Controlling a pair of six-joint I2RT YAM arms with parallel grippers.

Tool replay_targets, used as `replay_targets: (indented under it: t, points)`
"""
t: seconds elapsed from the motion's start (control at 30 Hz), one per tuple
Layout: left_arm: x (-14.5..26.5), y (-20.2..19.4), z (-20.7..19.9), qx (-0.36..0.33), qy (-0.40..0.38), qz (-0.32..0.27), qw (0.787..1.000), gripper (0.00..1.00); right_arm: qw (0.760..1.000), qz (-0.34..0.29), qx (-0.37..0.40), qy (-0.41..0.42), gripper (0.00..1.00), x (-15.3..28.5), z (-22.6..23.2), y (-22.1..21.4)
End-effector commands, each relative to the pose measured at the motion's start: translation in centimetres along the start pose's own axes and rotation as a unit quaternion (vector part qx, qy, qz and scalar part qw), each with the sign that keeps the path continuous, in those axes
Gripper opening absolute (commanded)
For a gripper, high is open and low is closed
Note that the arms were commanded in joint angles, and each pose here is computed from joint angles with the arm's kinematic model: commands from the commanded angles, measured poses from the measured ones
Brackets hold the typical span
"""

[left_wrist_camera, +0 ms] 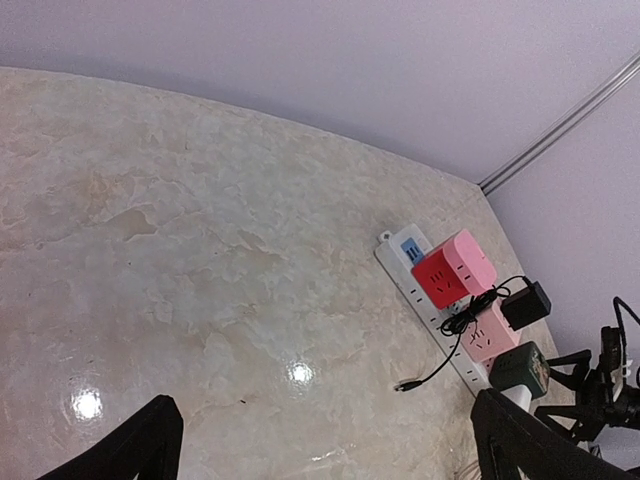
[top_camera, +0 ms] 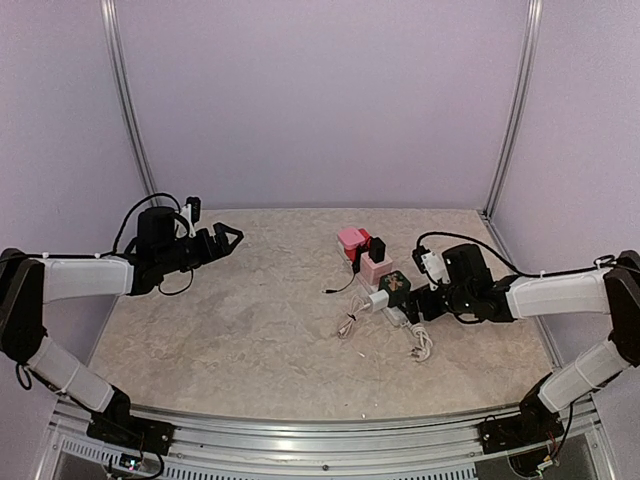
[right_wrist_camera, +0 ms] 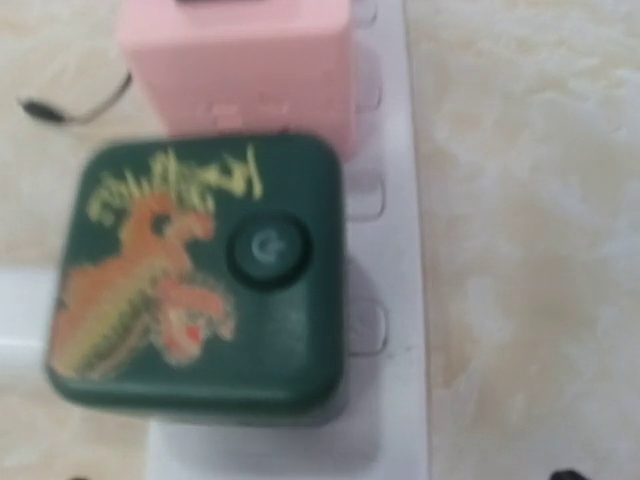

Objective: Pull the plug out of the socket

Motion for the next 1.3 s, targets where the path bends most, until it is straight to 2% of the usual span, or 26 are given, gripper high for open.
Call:
replay_targets:
  t: [0.0,0.53,1.03,1.27]
  points:
    - [0.4,0.9,-1.0,-0.004,-0.02,-0.011,1.0,0.99,1.0,0.021,0.019,0.008,0.99,-1.6,0.2,-1.6]
    - [0.5,1.2,-1.2,-0.008,-0.022,-0.014,1.0,0.99,0.997,0.054,0.027,0.041,0.98,-4.3,1.5,-2.9]
    - [1.4,1.3,-1.5,-0.013,-0.015,-0.014,1.0,0.99,0.993,0.035,0.087,0.073,0.67,-5.1,5.2,-1.5]
    - [1.5,0.9,-2.1,-0.029,-0.014,0.0,0.999,0.99,0.984,0.018,0.113,0.137,0.63,-5.4,10.4,-0.4]
Point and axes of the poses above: each gripper's point midway between its finger pads, its own x axis back along the fingers, its own z axis along the line the jaws close on, y = z × x, the point moved 5 cm from there along x, back along the fingers, and after that the axes turned 9 degrees about x, right-handed, at the moved point
